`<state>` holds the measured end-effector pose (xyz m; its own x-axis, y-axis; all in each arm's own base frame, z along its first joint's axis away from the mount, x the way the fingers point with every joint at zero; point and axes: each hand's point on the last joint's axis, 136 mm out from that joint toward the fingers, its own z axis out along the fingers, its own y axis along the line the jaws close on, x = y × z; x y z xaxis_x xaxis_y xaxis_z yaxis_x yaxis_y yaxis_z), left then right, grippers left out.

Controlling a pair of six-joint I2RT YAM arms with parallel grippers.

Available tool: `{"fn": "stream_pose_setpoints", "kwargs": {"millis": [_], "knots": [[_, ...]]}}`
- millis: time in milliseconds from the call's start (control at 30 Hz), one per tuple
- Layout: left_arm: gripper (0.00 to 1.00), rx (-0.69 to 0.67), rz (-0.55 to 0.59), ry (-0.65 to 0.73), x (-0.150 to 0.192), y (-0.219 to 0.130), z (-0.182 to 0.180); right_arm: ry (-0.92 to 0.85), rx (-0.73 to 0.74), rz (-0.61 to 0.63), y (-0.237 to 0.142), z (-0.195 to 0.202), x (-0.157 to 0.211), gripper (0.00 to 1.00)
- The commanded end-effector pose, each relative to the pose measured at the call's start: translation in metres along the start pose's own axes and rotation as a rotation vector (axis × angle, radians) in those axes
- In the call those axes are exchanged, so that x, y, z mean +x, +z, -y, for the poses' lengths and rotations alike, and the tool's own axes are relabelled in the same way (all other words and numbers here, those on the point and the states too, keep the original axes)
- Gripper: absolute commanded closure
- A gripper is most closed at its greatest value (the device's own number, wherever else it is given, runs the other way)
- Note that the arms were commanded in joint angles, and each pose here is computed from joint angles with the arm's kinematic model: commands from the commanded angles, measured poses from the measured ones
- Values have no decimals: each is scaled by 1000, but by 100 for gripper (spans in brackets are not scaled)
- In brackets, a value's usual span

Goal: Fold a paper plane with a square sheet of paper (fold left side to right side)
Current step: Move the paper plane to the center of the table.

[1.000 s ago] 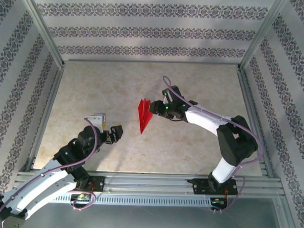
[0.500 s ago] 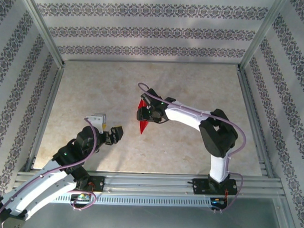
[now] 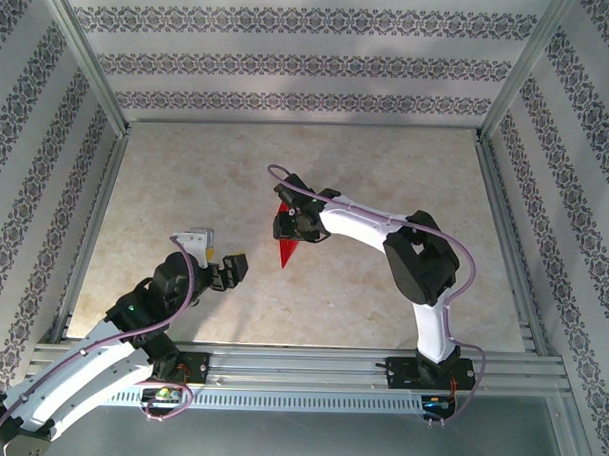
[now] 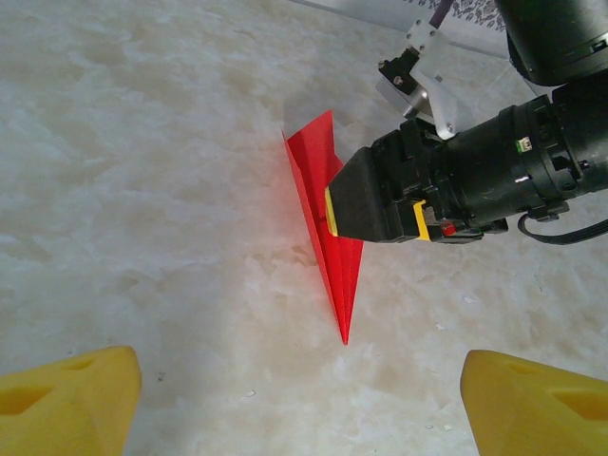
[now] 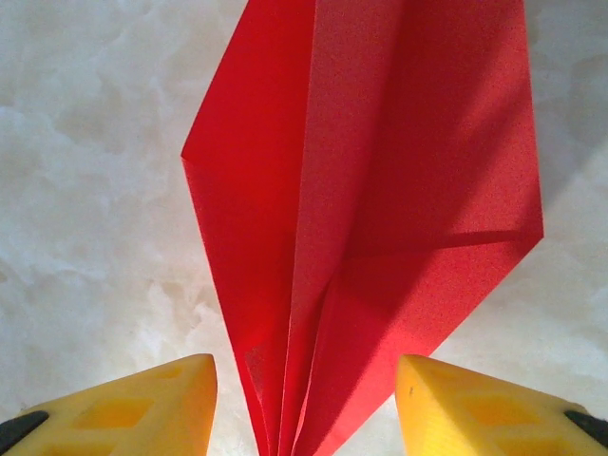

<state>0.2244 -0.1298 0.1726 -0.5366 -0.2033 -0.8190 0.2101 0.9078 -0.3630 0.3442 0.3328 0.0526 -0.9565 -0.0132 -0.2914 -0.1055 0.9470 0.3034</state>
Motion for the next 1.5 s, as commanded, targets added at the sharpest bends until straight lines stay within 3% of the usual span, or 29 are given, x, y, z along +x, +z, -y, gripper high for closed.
{"fn": "stream_pose_setpoints", "kwargs": {"millis": [0,567,1467], "knots": [[12,-12,-5,13,2,2,-5,-32,30,-10,2,-2,3,48],[12,-7,-10,10,2,4,-3,-39,52,-20,8,1,5,72],[12,-11,-17,15,3,2,-4,-49,82,-48,27,-3,10,84]]}}
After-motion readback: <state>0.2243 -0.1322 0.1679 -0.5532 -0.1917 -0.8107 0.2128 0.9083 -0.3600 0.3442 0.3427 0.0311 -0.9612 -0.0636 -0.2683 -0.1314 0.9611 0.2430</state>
